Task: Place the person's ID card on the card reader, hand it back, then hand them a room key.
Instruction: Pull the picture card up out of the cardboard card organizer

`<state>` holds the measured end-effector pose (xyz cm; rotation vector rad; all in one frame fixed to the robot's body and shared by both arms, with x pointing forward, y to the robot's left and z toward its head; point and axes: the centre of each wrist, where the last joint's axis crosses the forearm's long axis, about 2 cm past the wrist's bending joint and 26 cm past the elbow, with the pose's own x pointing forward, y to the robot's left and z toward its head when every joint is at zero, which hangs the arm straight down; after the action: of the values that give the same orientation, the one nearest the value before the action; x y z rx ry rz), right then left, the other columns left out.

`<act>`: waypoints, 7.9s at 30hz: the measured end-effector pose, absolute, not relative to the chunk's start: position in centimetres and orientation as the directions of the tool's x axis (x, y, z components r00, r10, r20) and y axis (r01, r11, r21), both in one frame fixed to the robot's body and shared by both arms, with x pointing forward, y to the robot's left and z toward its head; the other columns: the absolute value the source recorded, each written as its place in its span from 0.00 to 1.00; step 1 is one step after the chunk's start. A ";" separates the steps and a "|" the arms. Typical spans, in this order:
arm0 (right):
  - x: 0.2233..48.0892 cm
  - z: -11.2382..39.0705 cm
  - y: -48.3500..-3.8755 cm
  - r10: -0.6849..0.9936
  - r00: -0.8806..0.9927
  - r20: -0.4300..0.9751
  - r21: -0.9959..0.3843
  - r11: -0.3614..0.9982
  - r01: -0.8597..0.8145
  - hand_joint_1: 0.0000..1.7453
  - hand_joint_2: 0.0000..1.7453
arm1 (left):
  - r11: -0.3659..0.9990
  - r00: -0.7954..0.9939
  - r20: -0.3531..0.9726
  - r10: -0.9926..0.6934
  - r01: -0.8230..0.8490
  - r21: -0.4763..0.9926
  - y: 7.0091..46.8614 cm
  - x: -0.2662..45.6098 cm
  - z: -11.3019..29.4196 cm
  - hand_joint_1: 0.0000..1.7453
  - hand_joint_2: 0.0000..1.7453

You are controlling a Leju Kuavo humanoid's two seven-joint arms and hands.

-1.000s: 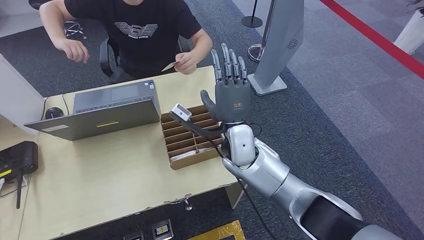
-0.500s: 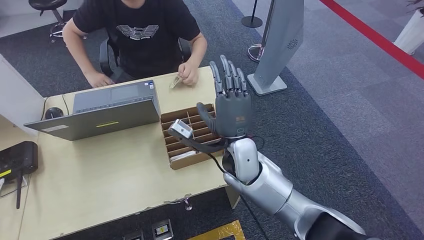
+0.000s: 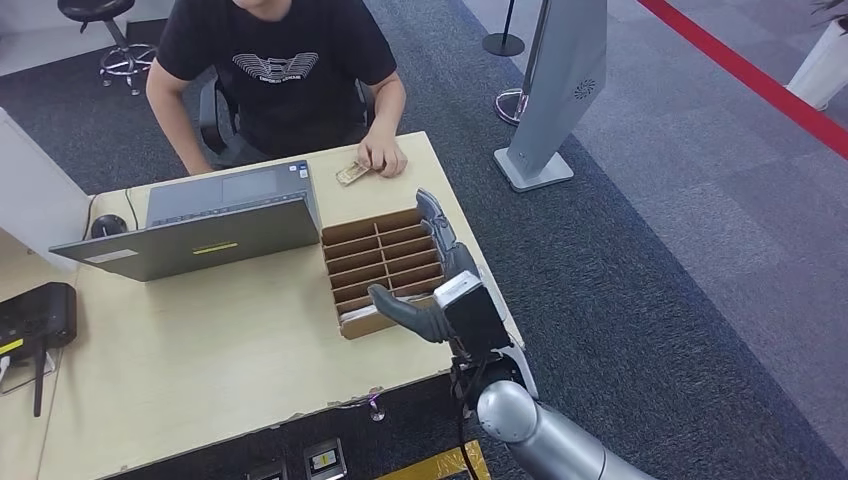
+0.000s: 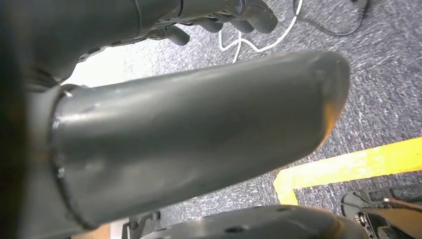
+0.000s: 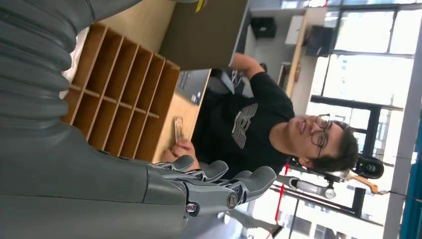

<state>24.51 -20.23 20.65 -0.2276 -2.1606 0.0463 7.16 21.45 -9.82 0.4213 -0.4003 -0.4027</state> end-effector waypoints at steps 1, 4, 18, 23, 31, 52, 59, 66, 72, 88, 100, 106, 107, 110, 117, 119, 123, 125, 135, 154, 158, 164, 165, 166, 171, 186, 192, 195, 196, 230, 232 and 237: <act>24.4 20.6 -20.3 0.136 -0.548 0.826 -0.083 0.989 0.121 0.00 1.00 | 0.839 0.849 0.285 -0.445 0.283 0.465 21.5 7.1 -9.8 0.00 0.00; 24.1 20.4 -20.4 0.035 -0.546 0.837 -0.001 0.998 0.063 0.00 1.00 | 0.842 0.858 0.282 -0.429 0.268 0.468 21.7 7.1 -9.9 0.00 0.00; 23.7 20.2 -19.4 -0.061 -0.552 0.831 0.011 0.996 -0.093 0.00 1.00 | 0.849 0.881 0.274 -0.385 0.222 0.479 21.9 7.0 -9.9 0.00 0.00; 23.8 19.9 -18.7 0.102 -0.598 0.795 -0.140 0.990 -0.016 0.00 1.00 | 0.851 0.884 0.274 -0.380 0.217 0.478 21.9 7.0 -9.9 0.00 0.00; 23.9 18.3 -16.1 0.291 -0.619 0.730 -0.345 0.938 0.035 0.00 1.00 | 0.852 0.883 0.275 -0.379 0.217 0.477 21.8 7.0 -9.9 0.00 0.00; 23.3 14.6 -12.3 0.878 -0.473 0.069 -0.749 0.359 0.557 0.00 1.00 | 0.838 0.854 0.279 -0.439 0.277 0.470 21.6 6.8 -9.9 0.00 0.00; 24.7 14.2 -12.9 0.933 -0.349 0.094 -0.758 0.294 0.583 0.00 1.00 | 0.834 0.847 0.277 -0.454 0.295 0.466 21.7 6.8 -9.9 0.00 0.00; 27.1 14.6 -15.1 0.956 -0.293 -0.029 -0.772 0.165 0.613 0.00 1.00 | 0.831 0.848 0.275 -0.453 0.290 0.475 21.9 6.8 -9.9 0.00 0.00; 29.6 15.8 -17.4 0.952 -0.241 -0.187 -0.771 0.011 0.637 0.00 1.00 | 0.831 0.849 0.274 -0.452 0.288 0.476 21.9 6.8 -9.9 0.00 0.00; 29.5 16.3 -19.5 0.898 -0.220 -0.381 -0.767 -0.174 0.618 0.00 1.00 | 0.840 0.856 0.278 -0.435 0.274 0.469 21.9 6.7 -10.0 0.00 0.00; 23.8 20.2 -17.0 0.739 -0.467 -0.485 -0.823 -0.205 0.530 0.00 1.00 | 0.866 0.894 0.273 -0.355 0.205 0.456 22.3 6.5 -10.1 0.00 0.00; 20.2 25.3 -16.6 0.691 -0.617 -0.375 -0.907 -0.137 0.397 0.00 1.00 | 0.869 0.905 0.276 -0.323 0.168 0.465 22.5 6.5 -10.1 0.00 0.00; 20.0 25.7 -16.6 0.687 -0.637 -0.350 -0.918 -0.117 0.378 0.00 1.00 | 0.869 0.907 0.276 -0.319 0.164 0.466 22.5 6.5 -10.1 0.00 0.00; 19.4 26.7 -16.6 0.678 -0.673 -0.296 -0.936 -0.066 0.345 0.00 1.00 | 0.870 0.909 0.275 -0.314 0.159 0.467 22.5 6.5 -10.1 0.00 0.00; 19.4 26.9 -16.9 0.691 -0.694 -0.202 -0.952 0.029 0.306 0.00 1.00 | 0.870 0.907 0.281 -0.314 0.156 0.467 22.5 6.5 -10.0 0.00 0.00; 19.6 26.8 -17.0 0.704 -0.688 -0.178 -0.948 0.065 0.312 0.00 1.00 | 0.870 0.907 0.281 -0.314 0.156 0.467 22.5 6.6 -10.0 0.00 0.00; 20.2 26.3 -17.4 0.730 -0.671 -0.128 -0.937 0.132 0.322 0.00 1.00 | 0.870 0.907 0.281 -0.314 0.156 0.468 22.5 6.6 -10.0 0.00 0.00; 20.6 25.9 -17.6 0.740 -0.666 -0.099 -0.936 0.158 0.314 0.00 1.00 | 0.870 0.907 0.282 -0.314 0.155 0.469 22.5 6.6 -10.0 0.00 0.00; 22.9 22.7 -18.9 0.805 -0.592 0.024 -0.936 0.226 0.269 0.00 1.00 | 0.868 0.909 0.283 -0.307 0.145 0.476 22.4 6.7 -10.0 0.00 0.00; 24.6 17.3 -20.8 0.875 -0.473 0.100 -0.980 0.168 0.103 0.00 1.00 | 0.868 0.912 0.278 -0.302 0.142 0.476 22.2 6.8 -10.0 0.00 0.00; 24.7 17.0 -21.0 0.882 -0.461 0.099 -0.984 0.156 0.088 0.00 1.00 | 0.868 0.912 0.278 -0.303 0.143 0.476 22.2 6.8 -10.0 0.00 0.00; 24.9 16.8 -21.1 0.887 -0.450 0.099 -0.985 0.151 0.081 0.00 1.00 | 0.868 0.912 0.278 -0.303 0.143 0.476 22.2 6.8 -10.0 0.00 0.00; 24.9 16.7 -21.1 0.888 -0.448 0.099 -0.985 0.150 0.080 0.00 1.00 | 0.868 0.912 0.278 -0.303 0.143 0.475 22.2 6.8 -10.0 0.00 0.00; 24.9 16.7 -21.1 0.890 -0.446 0.098 -0.986 0.148 0.078 0.00 1.00 | 0.868 0.912 0.278 -0.303 0.143 0.475 22.2 6.8 -10.0 0.00 0.00; 24.8 16.3 -21.2 0.900 -0.428 0.088 -0.989 0.130 0.071 0.00 1.00 | 0.870 0.911 0.278 -0.305 0.147 0.471 22.2 6.8 -10.0 0.00 0.00; 24.2 15.6 -21.8 0.955 -0.292 -0.057 -0.951 0.037 0.307 0.00 1.00 | 0.869 0.918 0.267 -0.293 0.139 0.475 22.2 6.8 -10.0 0.00 0.00; 24.1 15.2 -22.7 0.972 -0.222 -0.075 -0.905 0.027 0.425 0.00 1.00 | 0.865 0.916 0.261 -0.306 0.153 0.478 22.2 6.8 -10.0 0.00 0.00; 24.1 15.0 -23.1 0.977 -0.198 -0.078 -0.896 0.019 0.445 0.00 1.00 | 0.863 0.914 0.258 -0.313 0.160 0.479 22.2 6.7 -10.0 0.00 0.00; 24.1 14.9 -23.2 0.978 -0.193 -0.080 -0.895 0.015 0.446 0.00 1.00 | 0.863 0.914 0.257 -0.314 0.162 0.479 22.2 6.7 -10.0 0.00 0.00; 25.6 11.4 -20.9 0.975 -0.221 0.013 -0.947 0.084 0.311 0.00 1.00 | 0.848 0.892 0.270 -0.363 0.196 0.492 22.1 7.0 -9.9 0.00 0.00; 25.6 11.2 -21.0 0.978 -0.206 0.016 -0.947 0.081 0.310 0.00 1.00 | 0.848 0.891 0.271 -0.365 0.198 0.492 22.1 7.0 -9.9 0.00 0.00; 25.8 10.9 -21.4 0.985 -0.171 0.022 -0.946 0.076 0.316 0.00 1.00 | 0.846 0.889 0.271 -0.370 0.201 0.493 22.1 7.0 -9.9 0.00 0.00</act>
<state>25.82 -21.40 10.87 -1.3244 -1.5994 1.1201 7.03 22.10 -9.89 0.4739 -0.3689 -0.3084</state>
